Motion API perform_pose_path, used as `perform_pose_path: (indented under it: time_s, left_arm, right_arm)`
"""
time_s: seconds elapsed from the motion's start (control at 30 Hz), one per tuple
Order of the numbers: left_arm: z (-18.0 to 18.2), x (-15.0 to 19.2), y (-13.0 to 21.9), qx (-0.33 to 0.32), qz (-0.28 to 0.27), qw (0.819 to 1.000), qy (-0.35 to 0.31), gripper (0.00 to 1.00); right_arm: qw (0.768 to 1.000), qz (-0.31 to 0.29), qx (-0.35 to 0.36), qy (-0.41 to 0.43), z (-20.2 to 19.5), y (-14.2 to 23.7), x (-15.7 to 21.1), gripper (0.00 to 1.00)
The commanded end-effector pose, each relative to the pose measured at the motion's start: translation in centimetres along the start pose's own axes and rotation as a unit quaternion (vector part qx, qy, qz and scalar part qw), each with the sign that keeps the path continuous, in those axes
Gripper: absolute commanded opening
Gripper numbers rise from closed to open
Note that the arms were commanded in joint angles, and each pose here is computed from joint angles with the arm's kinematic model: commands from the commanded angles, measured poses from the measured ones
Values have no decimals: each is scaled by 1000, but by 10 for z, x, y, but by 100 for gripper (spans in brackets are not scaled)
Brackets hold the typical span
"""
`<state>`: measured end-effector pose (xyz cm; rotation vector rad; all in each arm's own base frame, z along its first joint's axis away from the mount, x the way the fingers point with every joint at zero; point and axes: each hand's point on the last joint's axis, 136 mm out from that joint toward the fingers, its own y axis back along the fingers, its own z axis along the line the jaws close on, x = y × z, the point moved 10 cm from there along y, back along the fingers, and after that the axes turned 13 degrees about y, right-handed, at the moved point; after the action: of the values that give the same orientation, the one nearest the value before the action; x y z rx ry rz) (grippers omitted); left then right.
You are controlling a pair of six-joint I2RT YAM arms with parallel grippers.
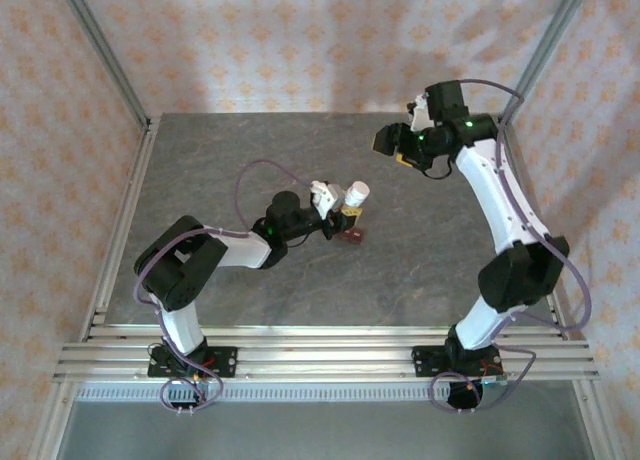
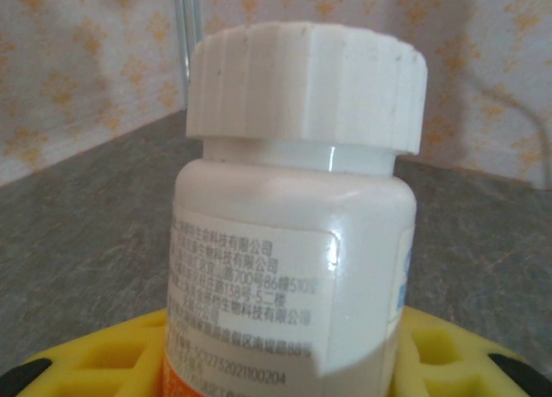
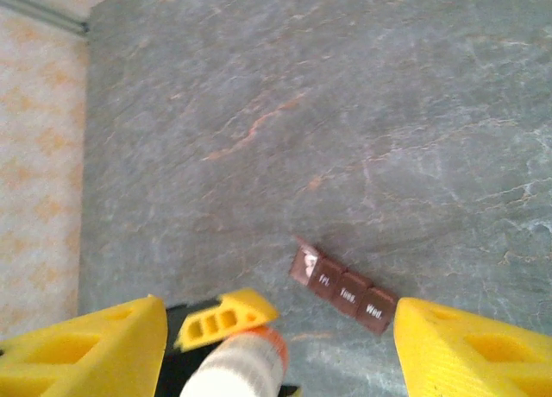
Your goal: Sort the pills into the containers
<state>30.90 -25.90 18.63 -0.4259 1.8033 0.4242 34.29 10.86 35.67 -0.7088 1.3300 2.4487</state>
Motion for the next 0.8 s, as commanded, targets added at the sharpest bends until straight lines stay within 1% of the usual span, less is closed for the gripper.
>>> perform_pose_path:
  time_s: [0.0,0.13,0.4,0.43,0.57,0.77]
  left_arm:
    - [-2,-25,0,35,-26,999,12,0]
    - [1,-29,0,49,-24,998,23,0]
    - [2,-30,-3,60,-12,998,26,0]
    - [3,-26,-3,58,0,998,32,0]
    - [3,-25,-3,60,5,998,33,0]
    - [3,-26,-4,60,7,998,32,0]
  right_arm:
    - [997,4,-41,58,10,9,12,70]
    - [995,17,-65,74,16,11,22,71]
    - [992,57,-61,99,27,-7,26,71]
    - [991,61,-61,101,28,-10,26,71]
    - [989,80,-59,112,33,-20,27,71]
    - [987,92,-63,117,35,-25,29,70]
